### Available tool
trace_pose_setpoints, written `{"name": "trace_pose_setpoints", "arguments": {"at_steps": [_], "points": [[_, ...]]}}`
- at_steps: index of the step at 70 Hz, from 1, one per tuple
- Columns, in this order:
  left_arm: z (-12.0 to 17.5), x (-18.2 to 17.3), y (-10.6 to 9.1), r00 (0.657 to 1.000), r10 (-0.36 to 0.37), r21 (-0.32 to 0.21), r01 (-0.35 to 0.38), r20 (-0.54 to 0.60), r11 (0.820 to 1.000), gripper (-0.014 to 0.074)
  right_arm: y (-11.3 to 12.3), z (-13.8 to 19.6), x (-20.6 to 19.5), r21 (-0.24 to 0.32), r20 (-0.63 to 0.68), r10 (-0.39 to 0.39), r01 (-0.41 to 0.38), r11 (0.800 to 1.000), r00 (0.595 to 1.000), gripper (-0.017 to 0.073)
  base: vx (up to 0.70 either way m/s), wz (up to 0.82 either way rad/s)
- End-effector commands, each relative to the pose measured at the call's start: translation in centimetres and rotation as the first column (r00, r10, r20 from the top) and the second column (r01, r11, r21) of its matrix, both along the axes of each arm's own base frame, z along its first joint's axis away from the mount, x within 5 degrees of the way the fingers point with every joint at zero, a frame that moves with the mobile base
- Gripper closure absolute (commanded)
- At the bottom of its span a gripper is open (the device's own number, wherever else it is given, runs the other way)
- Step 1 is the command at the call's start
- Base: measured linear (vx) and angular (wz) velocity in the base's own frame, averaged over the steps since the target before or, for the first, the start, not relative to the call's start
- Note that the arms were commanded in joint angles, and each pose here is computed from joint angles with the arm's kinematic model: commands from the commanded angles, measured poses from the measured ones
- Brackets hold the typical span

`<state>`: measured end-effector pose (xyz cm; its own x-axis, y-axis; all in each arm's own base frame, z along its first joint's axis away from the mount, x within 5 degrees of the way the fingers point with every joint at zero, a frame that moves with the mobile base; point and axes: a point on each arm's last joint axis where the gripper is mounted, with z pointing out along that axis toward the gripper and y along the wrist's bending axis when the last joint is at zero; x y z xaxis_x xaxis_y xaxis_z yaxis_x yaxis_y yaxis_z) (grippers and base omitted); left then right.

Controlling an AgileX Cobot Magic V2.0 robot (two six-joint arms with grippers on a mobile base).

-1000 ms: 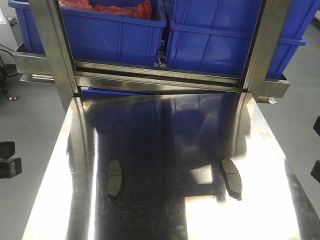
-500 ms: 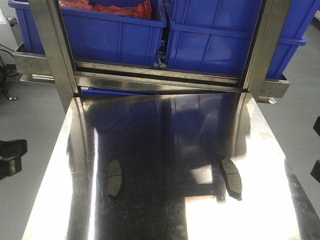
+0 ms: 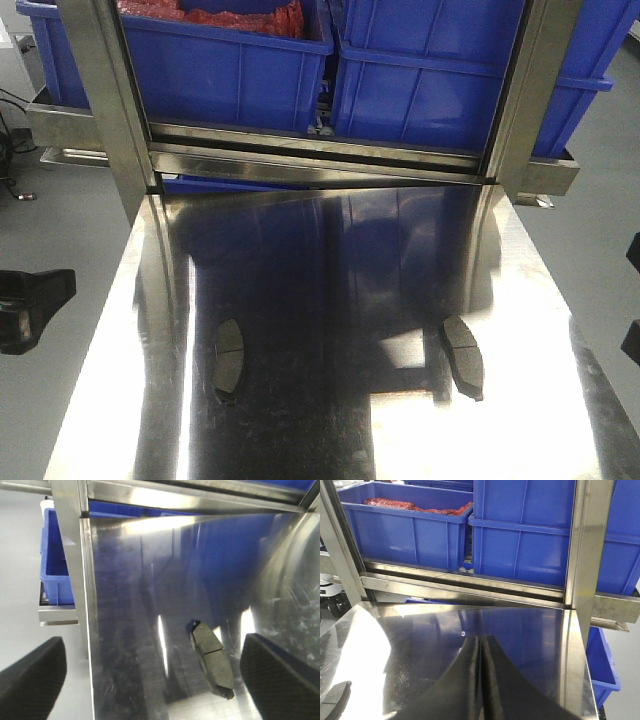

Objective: Move and align brake pads A on conveyor
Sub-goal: 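Lower the left gripper over the nearer brake pad and close on it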

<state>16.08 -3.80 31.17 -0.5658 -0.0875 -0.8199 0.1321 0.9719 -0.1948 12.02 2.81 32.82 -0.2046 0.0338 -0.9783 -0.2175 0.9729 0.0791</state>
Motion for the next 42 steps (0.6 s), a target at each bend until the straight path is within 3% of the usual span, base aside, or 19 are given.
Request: {"name": "trace_pose_setpoints", "arguments": {"at_steps": [1, 9, 17, 26, 33, 37, 42], "points": [[2.1, 0.4, -0.3, 0.997, -0.017, -0.024, 0.019, 0.074, 1.000, -0.0008, -0.1, 1.6, 0.1, 0.011, 0.100, -0.010, 0.009, 1.000, 0.995, 0.0568, 0.00, 0.00], [3.7, 0.9, -1.7, 0.990, -0.129, 0.024, 0.128, 0.051, 0.992, -0.0002, -0.1, 1.6, 0.1, 0.011, 0.100, -0.010, 0.009, 1.000, 0.995, 0.0568, 0.00, 0.00], [5.1, 1.9, -3.7, 0.975, -0.219, 0.023, 0.218, 0.039, 0.976, -0.0001, -0.1, 1.6, 0.1, 0.011, 0.100, -0.010, 0.009, 1.000, 0.995, 0.0568, 0.00, 0.00], [4.7, 3.7, -6.7, 0.951, -0.309, 0.024, 0.309, -0.013, 0.951, 0.0001, -0.1, 1.6, 0.1, 0.011, 0.100, -0.010, 0.009, 1.000, 0.995, 0.0568, 0.00, 0.00], [3.5, 5.0, -9.3, 0.935, -0.345, 0.050, 0.349, -0.081, 0.936, 0.0001, -0.1, 1.6, 0.1, 0.011, 0.100, -0.010, 0.009, 1.000, 0.995, 0.0568, 0.00, 0.00], [2.6, 5.8, -10.7, 0.932, -0.343, 0.114, 0.356, -0.118, 0.928, 0.0001, -0.1, 1.6, 0.1, 0.011, 0.100, -0.010, 0.009, 1.000, 0.995, 0.0568, 0.00, 0.00], [1.6, 6.5, -12.3, 0.940, -0.297, 0.168, 0.324, -0.165, 0.931, 0.0001, -0.1, 1.6, 0.1, 0.011, 0.100, -0.010, 0.009, 1.000, 0.995, 0.0568, 0.00, 0.00]]}}
